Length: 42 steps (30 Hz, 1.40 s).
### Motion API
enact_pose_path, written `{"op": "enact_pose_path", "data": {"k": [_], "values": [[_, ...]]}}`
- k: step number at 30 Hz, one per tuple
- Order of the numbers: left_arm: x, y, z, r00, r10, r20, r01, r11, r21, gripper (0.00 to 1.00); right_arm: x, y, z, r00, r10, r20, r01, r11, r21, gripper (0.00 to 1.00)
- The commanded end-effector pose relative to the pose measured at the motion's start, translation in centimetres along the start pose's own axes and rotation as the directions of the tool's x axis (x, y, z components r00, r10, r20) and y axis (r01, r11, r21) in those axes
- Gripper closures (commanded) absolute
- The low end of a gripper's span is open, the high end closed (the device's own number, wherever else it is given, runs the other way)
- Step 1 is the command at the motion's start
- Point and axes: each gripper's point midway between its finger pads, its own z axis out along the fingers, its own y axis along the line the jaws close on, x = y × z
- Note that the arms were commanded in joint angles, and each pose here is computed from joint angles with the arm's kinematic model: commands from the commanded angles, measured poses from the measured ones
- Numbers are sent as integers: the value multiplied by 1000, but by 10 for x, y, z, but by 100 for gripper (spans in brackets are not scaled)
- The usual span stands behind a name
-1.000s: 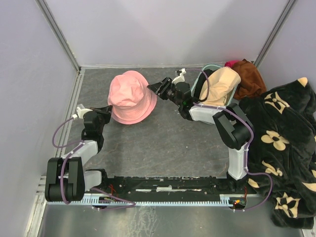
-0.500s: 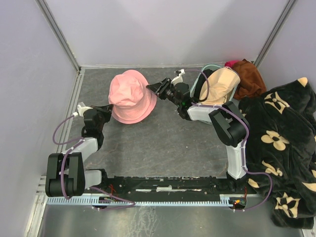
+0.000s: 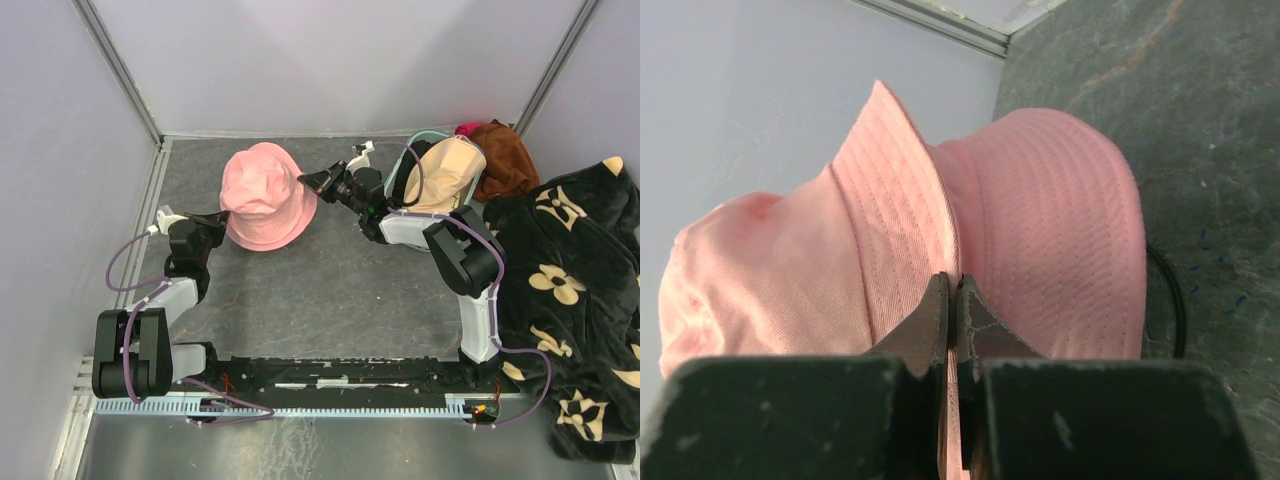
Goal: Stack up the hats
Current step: Place the hat in the bin.
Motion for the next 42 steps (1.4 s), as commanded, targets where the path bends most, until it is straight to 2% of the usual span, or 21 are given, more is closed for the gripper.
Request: {"op": "enact_pose_path", "data": {"k": [1,12,21,31,33,37,42], "values": [[-16,-17,2,997,52,47,-54,998,32,97,-11,-5,-2,999,-50,17,48,994,101,99],[-10,-1,7,997,65,32,-64,998,-21,97,3,-40,-2,992,-108,-60,120,958,262,99],[0,11,12,998,64,-6,-64,997,-38,97,24,-53,2,981,-138,-137,175,934,310,99],[-3,7,10,998,65,-1,-65,997,-38,97,28,-55,-2,973,-171,-152,214,917,336,99],[-6,3,8,997,74,7,-74,997,-34,91,25,-52,-3,971,-190,-148,230,912,340,97],[-11,-6,3,996,83,19,-83,996,-20,70,18,-41,-7,969,-214,-127,245,911,331,80],[-20,-18,-4,994,101,42,-100,995,-7,55,4,-22,-11,962,-256,-98,274,911,309,62]]}}
